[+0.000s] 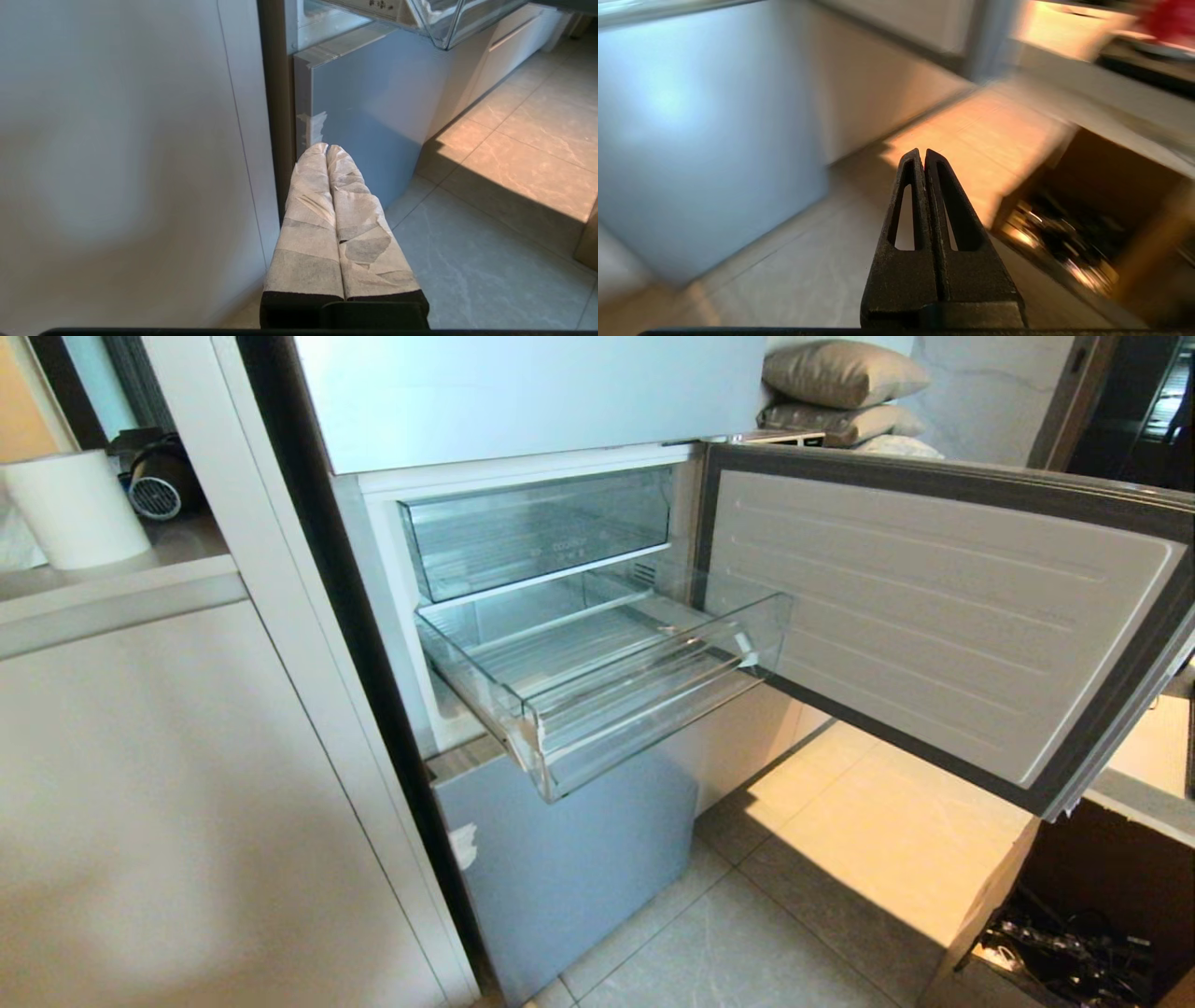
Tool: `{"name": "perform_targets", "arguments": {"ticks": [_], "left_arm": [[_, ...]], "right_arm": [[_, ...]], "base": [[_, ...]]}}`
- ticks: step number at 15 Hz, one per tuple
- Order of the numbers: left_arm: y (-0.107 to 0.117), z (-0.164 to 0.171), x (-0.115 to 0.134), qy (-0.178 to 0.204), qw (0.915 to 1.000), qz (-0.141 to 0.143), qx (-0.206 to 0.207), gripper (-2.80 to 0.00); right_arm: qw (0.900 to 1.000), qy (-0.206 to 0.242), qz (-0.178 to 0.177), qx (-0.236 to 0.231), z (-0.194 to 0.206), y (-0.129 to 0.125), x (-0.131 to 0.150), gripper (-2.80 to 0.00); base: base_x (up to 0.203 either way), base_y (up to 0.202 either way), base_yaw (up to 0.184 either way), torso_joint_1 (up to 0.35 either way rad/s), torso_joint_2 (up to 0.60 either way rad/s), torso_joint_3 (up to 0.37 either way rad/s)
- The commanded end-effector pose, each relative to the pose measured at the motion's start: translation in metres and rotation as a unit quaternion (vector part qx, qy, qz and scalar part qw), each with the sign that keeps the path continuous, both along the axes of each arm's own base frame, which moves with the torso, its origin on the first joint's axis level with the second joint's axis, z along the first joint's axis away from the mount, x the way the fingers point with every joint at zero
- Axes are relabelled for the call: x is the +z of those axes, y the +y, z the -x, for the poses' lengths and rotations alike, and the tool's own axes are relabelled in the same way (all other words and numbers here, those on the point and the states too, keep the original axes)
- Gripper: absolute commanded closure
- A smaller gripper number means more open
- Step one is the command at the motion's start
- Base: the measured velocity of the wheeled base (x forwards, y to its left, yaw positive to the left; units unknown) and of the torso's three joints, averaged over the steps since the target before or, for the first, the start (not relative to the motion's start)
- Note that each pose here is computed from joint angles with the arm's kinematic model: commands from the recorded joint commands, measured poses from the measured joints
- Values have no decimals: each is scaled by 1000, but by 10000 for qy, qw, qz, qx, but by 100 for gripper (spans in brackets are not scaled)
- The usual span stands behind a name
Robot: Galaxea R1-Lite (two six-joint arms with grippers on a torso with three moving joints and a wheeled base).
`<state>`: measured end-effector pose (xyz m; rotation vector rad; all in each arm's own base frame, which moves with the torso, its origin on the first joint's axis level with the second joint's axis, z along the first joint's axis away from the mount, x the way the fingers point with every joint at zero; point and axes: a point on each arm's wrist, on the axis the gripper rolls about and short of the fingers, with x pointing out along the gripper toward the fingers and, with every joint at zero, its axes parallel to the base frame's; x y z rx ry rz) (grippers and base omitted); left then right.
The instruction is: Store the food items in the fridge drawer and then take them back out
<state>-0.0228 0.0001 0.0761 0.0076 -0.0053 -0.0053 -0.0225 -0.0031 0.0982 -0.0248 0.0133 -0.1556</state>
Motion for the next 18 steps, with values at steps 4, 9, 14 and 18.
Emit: {"name": "perform_targets", "arguments": {"ticks": [4,9,14,18], "left_arm": [[0,0,0,-4,10000,0,4,0],[0,0,0,-4,10000,0,4,0],[0,0,0,-11,10000,0,4,0],[0,0,0,-4,10000,0,4,0]], "right_arm": [[9694,1544,-744,-1758,-68,-12,54,0],[9229,1368,-1542,-3253,-138,-82,92,-280],[9012,684,-1555,-3988,-171,-157,92,-280],[8922,104,-1320,-4318,-184,-205,88,-280]], "base": [[0,0,0,0,0,0],[0,0,0,0,0,0],[0,0,0,0,0,0],[0,0,0,0,0,0]]}}
